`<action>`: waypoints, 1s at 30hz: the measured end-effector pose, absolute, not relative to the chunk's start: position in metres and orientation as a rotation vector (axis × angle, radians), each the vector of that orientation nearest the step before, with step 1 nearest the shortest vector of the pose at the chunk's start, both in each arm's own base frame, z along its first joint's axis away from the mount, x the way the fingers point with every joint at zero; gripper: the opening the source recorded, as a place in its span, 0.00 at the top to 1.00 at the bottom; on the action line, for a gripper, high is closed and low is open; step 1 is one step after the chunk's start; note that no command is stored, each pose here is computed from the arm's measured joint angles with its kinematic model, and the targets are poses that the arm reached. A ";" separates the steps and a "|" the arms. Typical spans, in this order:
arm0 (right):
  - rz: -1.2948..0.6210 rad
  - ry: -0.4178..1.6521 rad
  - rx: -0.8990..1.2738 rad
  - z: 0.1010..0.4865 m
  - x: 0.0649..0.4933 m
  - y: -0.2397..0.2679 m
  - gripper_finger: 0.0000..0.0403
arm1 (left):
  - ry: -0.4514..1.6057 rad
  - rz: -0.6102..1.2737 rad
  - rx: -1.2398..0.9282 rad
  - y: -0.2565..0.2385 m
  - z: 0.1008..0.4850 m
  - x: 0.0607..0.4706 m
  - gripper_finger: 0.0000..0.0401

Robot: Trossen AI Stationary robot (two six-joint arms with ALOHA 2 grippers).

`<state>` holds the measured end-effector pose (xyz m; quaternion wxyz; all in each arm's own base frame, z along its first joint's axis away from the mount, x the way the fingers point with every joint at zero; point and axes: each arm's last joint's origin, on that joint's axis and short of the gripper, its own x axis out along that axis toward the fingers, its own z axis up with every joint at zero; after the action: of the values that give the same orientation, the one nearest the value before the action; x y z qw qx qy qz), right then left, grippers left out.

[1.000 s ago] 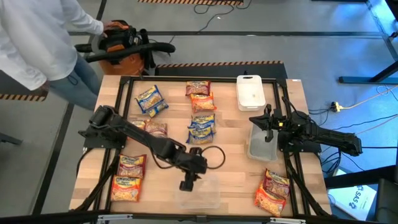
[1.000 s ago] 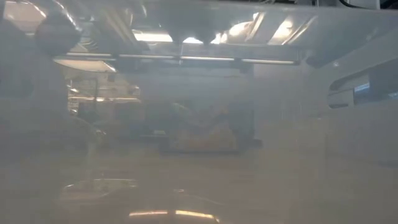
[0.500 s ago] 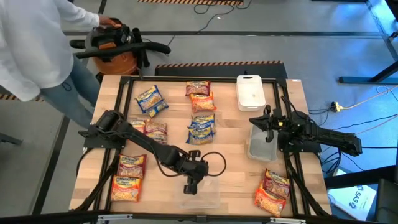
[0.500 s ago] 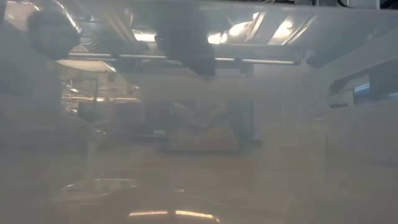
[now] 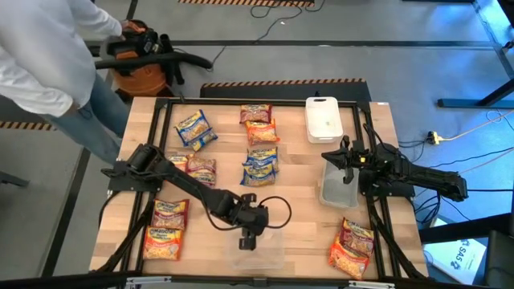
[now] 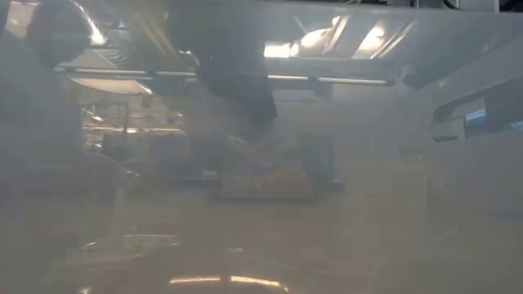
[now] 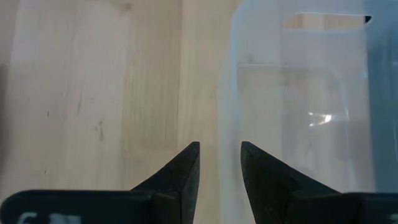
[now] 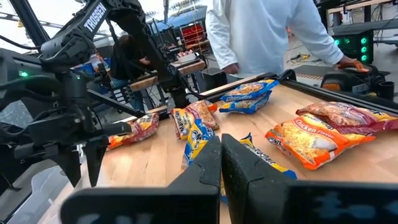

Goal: Sort Maruchan noodles
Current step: Adjust the transparent bin

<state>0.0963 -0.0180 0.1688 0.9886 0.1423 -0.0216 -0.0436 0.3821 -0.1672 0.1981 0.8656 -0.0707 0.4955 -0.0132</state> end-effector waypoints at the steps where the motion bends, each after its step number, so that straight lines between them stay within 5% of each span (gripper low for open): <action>1: -0.091 -0.044 0.286 0.169 0.096 -0.018 1.00 | 1.038 -0.020 -0.161 -0.167 0.198 0.382 0.75; 9: -0.093 -0.043 0.286 0.169 0.096 -0.018 1.00 | 1.047 0.026 -0.262 -0.166 0.198 0.382 0.98; 30: -0.094 -0.043 0.286 0.169 0.096 -0.018 1.00 | 1.004 0.553 -0.727 -0.136 0.194 0.382 0.99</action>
<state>0.0963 -0.0181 0.1687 0.9885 0.1422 -0.0214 -0.0468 0.3817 -0.1361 0.1941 0.7784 -0.3361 0.4645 0.2556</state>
